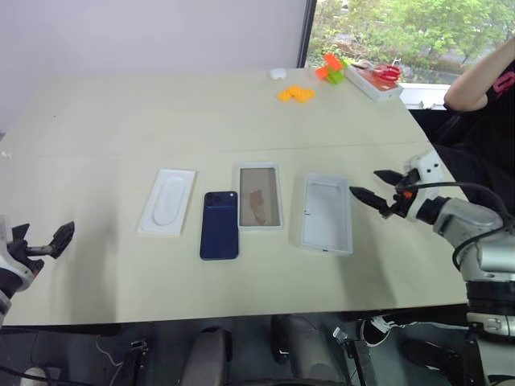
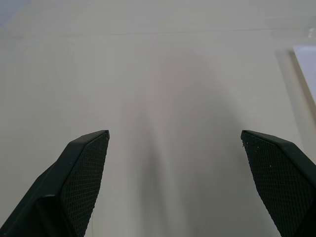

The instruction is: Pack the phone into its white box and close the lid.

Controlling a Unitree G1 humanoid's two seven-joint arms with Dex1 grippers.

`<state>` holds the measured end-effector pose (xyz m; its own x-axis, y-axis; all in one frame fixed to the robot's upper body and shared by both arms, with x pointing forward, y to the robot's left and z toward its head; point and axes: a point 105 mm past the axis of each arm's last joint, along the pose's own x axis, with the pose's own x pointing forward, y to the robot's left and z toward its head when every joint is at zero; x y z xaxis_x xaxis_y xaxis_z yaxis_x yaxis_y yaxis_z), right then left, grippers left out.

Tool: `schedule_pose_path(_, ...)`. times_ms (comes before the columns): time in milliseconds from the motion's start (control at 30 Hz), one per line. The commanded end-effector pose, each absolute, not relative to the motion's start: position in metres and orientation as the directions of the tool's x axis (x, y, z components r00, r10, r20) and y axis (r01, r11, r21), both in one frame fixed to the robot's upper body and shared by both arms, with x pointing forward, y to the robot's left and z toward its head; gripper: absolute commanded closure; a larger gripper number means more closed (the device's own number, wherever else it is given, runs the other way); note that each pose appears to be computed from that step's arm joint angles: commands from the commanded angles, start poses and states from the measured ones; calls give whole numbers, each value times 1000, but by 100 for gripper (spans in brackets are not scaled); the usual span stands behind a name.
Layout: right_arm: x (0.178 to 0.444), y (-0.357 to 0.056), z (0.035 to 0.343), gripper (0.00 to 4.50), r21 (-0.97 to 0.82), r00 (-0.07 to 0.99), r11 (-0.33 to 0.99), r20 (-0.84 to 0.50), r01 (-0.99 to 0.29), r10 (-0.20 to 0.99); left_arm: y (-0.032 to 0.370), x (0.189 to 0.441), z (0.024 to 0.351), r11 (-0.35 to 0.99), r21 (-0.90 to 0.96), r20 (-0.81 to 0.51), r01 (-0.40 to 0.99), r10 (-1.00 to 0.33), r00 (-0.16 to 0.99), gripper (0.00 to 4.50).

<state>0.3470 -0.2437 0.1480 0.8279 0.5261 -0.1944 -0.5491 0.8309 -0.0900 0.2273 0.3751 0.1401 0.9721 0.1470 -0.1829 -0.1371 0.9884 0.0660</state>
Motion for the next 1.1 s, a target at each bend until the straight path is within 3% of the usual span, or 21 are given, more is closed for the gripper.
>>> schedule_pose_path(33,349,-237,168,4,-130,824,815,-132,-565,551,376,228,153,985,92,-135,-143,155,979,0)
schedule_pose_path(433,353,-221,173,4,-135,811,799,-100,-585,577,358,236,157,991,68,-117,-119,127,985,0)
schedule_pose_path(633,349,-189,186,4,-160,767,753,-54,-639,640,307,249,153,1000,-13,-110,8,-9,994,0)
schedule_pose_path(767,344,-176,192,4,-174,746,730,-43,-661,665,297,251,150,998,-26,-132,50,-53,990,0)
schedule_pose_path(967,325,-138,189,4,-292,644,593,-117,-750,756,267,260,137,977,-206,-201,54,-96,975,0)
schedule_pose_path(1100,310,-114,189,4,-308,572,514,-134,-800,809,271,262,138,953,-304,-219,1,-71,973,0)
